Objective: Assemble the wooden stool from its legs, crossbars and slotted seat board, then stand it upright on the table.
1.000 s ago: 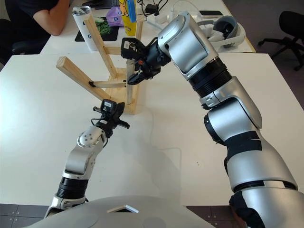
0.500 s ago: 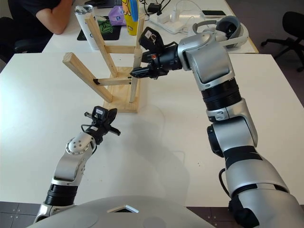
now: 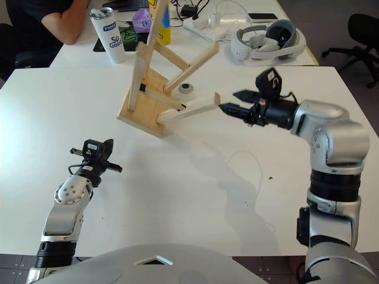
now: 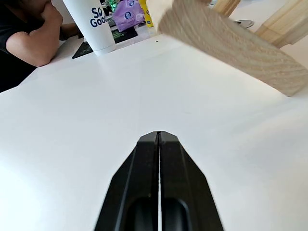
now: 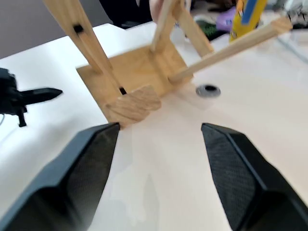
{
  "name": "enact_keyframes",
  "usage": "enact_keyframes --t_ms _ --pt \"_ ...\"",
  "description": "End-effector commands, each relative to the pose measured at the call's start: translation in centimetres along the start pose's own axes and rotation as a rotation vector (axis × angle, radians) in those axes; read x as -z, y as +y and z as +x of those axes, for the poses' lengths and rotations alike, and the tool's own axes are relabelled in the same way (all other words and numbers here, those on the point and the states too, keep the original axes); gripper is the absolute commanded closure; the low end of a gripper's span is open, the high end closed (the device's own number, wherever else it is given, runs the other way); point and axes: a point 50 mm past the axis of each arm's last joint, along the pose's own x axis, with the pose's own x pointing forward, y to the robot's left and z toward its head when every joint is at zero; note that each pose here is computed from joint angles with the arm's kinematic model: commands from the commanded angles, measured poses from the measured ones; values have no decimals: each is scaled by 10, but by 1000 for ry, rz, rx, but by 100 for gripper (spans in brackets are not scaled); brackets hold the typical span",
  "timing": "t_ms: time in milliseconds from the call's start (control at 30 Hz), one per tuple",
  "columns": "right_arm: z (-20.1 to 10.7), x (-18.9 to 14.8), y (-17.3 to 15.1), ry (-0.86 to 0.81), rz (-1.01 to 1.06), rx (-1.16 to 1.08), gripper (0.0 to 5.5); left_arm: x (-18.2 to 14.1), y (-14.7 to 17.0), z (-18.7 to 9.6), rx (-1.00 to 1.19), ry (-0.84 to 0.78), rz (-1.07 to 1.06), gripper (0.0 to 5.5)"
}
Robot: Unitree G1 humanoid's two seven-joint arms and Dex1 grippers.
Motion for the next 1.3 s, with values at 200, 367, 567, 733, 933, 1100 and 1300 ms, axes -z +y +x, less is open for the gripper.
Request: enact_keyframes --t_ms 200,367,567,733,933,1100,1300 --pt "21 -54 27 -311 31 -66 233 10 -7 5 31 62 -27 550" --pt "19 -54 30 -304 21 -77 233 6 -5 11 48 53 -25 550" --pt "1 -45 -8 -319 30 180 233 -11 5 26 37 -9 55 550" --pt "5 -3 -11 -200 78 240 233 -50 15 35 0 -154 187 550" --pt "14 25 -2 -111 50 231 233 -89 8 46 74 -227 243 550" --pt "22 24 3 -121 47 211 231 -83 3 49 111 -178 60 507" --pt "35 25 14 -112 45 153 231 -71 1 52 145 -177 -306 418"
